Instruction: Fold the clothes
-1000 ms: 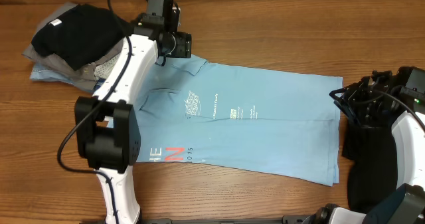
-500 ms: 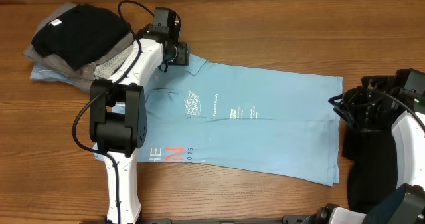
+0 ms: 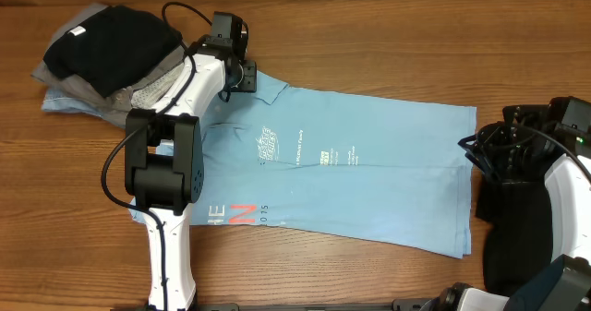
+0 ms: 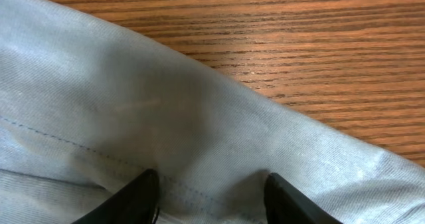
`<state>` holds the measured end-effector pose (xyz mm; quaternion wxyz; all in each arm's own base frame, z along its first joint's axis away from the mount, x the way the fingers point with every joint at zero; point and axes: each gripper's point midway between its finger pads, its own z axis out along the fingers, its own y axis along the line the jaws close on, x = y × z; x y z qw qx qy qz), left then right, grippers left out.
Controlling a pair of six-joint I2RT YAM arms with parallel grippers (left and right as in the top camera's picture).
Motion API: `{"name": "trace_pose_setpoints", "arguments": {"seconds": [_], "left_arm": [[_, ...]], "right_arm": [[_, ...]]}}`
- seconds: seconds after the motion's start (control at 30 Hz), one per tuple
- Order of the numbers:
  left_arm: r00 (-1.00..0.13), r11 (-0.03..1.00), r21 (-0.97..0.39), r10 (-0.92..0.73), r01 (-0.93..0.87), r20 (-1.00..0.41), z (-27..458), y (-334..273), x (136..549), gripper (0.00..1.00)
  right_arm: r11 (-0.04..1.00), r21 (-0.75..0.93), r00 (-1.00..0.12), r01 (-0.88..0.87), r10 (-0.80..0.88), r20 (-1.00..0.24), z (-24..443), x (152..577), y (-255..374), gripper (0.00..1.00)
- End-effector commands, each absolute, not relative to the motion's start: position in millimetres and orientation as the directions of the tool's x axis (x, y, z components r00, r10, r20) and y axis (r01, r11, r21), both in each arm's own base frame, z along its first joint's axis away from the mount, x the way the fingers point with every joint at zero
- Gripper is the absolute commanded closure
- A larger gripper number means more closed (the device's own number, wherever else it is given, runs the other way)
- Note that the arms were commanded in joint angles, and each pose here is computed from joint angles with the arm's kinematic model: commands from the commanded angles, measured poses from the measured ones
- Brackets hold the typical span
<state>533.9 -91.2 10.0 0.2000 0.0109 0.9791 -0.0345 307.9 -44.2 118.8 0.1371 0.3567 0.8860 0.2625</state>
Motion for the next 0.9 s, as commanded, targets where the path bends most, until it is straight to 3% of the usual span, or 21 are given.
{"name": "trace_pose_setpoints", "arguments": {"seconds": [0.0, 0.17, 0.63, 0.7, 0.73, 0.77, 0.87], "left_arm": [[-0.931, 0.999, -0.037, 0.019, 0.035, -0.365, -8, -82, 533, 0.51], [-0.932, 0.999, -0.039, 0.019, 0.035, -0.362, -10, -83, 534, 0.75], [-0.925, 0.998, -0.036, 0.034, 0.051, -0.380, 26, -85, 546, 0.96], [-0.931, 0.998, -0.034, 0.034, 0.050, -0.364, 29, -84, 543, 0.96], [-0.938, 0.998, -0.033, 0.035, 0.049, -0.344, 28, -84, 538, 0.87], [-0.947, 0.998, -0.042, 0.034, 0.051, -0.320, 25, -85, 532, 0.69], [-0.960, 0.997, -0.058, 0.037, 0.055, -0.279, 15, -87, 523, 0.53]], "right_arm": [[0.619, 0.563, -0.711, 0.547, 0.699, -0.078, 125, 311, -45, 0.68], [0.619, 0.563, -0.711, 0.547, 0.699, -0.078, 124, 310, -45, 0.68], [0.622, 0.559, -0.710, 0.548, 0.700, -0.082, 124, 311, -46, 0.67], [0.625, 0.551, -0.708, 0.553, 0.701, -0.085, 123, 310, -47, 0.67], [0.626, 0.548, -0.707, 0.555, 0.702, -0.087, 123, 310, -48, 0.67], [0.627, 0.546, -0.707, 0.556, 0.702, -0.087, 123, 310, -48, 0.67], [0.627, 0.546, -0.706, 0.555, 0.702, -0.088, 123, 310, -49, 0.67]]}}
